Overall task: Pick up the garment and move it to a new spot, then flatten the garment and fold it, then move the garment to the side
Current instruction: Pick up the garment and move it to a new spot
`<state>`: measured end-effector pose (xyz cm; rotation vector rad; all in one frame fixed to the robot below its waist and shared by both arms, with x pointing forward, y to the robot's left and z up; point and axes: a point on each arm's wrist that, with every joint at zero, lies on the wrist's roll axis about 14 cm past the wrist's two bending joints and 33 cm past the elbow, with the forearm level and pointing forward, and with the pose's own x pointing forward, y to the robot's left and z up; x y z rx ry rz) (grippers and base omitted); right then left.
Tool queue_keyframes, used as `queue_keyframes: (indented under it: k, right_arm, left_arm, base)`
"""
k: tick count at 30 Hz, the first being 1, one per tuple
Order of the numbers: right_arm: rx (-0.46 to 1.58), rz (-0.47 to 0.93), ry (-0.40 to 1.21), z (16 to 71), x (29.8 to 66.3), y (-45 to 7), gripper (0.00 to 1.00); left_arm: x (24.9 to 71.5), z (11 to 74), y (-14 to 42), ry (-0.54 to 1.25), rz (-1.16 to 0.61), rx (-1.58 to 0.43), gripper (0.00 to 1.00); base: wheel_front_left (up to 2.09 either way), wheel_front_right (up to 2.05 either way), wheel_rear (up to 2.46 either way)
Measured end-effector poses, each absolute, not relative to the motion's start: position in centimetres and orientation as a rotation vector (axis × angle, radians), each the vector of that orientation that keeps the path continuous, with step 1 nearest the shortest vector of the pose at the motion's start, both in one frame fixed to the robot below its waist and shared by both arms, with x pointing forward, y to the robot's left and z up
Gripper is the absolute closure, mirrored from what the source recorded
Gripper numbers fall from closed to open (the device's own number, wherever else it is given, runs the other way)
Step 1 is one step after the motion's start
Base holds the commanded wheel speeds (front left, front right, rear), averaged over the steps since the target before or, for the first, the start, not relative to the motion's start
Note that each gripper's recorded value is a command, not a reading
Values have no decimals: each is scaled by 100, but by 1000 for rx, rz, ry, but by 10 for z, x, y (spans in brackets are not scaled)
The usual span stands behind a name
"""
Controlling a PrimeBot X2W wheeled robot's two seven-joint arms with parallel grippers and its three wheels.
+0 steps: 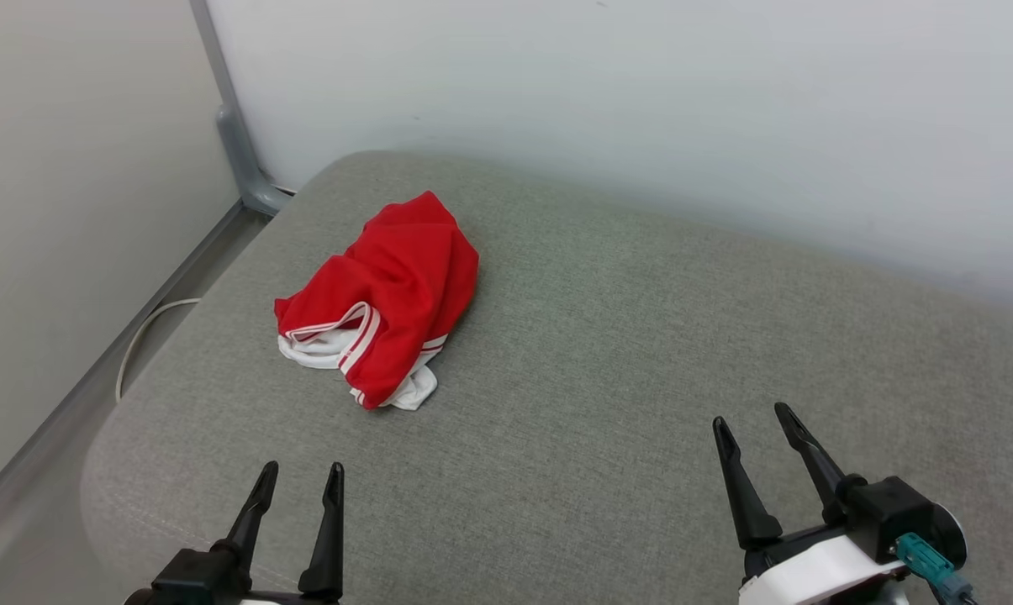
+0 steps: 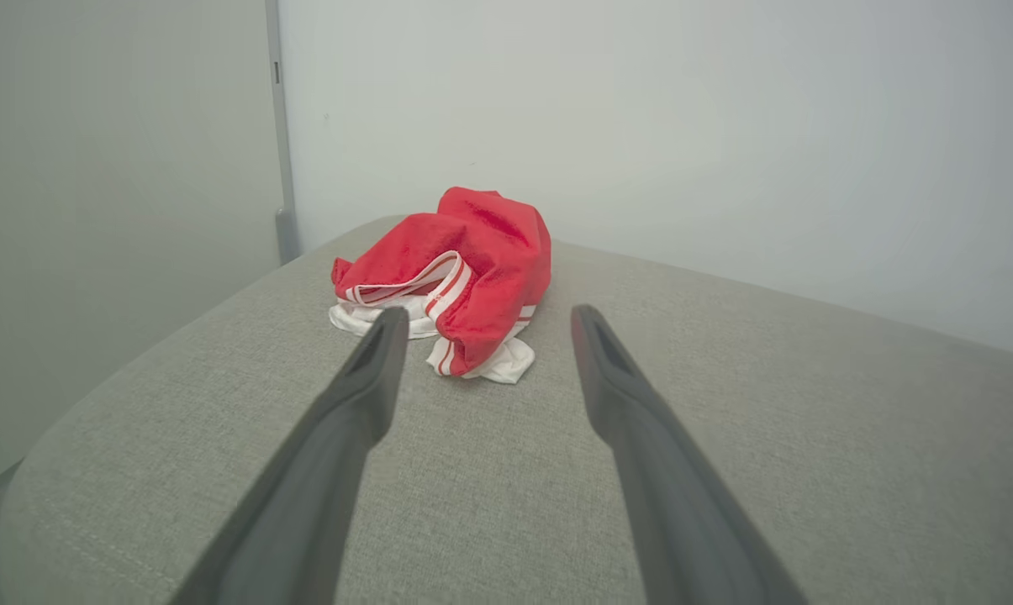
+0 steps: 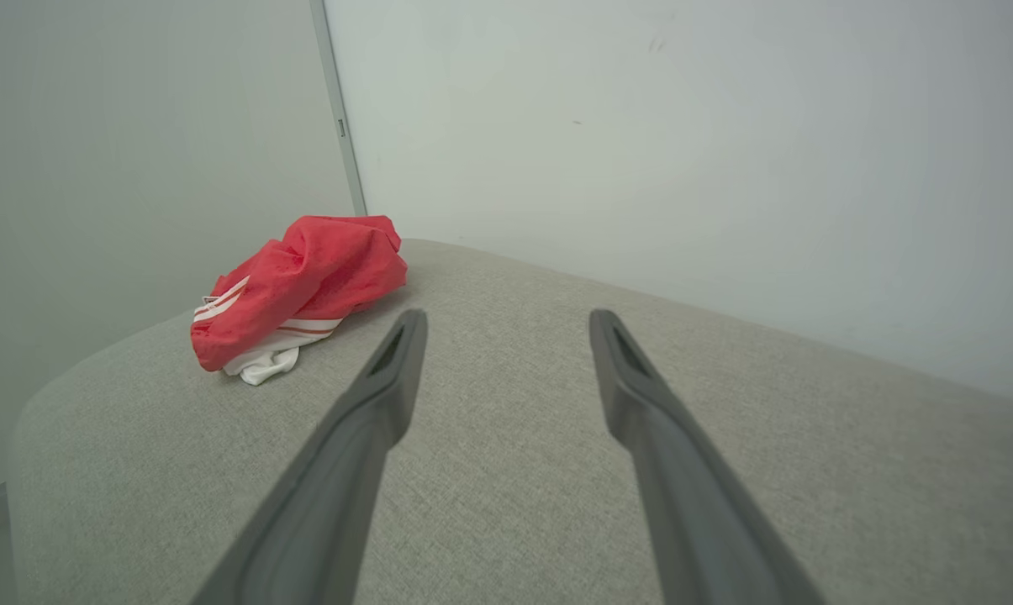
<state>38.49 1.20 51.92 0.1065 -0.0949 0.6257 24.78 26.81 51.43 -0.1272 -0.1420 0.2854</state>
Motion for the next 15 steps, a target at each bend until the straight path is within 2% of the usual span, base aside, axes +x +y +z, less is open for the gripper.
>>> queue_keyframes:
  k: [4, 9, 15]
  right_arm:
    - [92, 616, -93, 516, 389, 8, 0]
    - [87, 575, -68, 503, 402, -4, 0]
    - [64, 530, -35, 483, 422, -18, 0]
  left_arm:
    - [260, 504, 263, -100, 243, -136, 0]
    - [296, 502, 259, -57, 122, -101, 0]
    - [354, 478, 281, 164, 17, 17, 0]
  base:
    - [0, 0, 0]
    - [0, 0, 0]
    - [0, 0, 0]
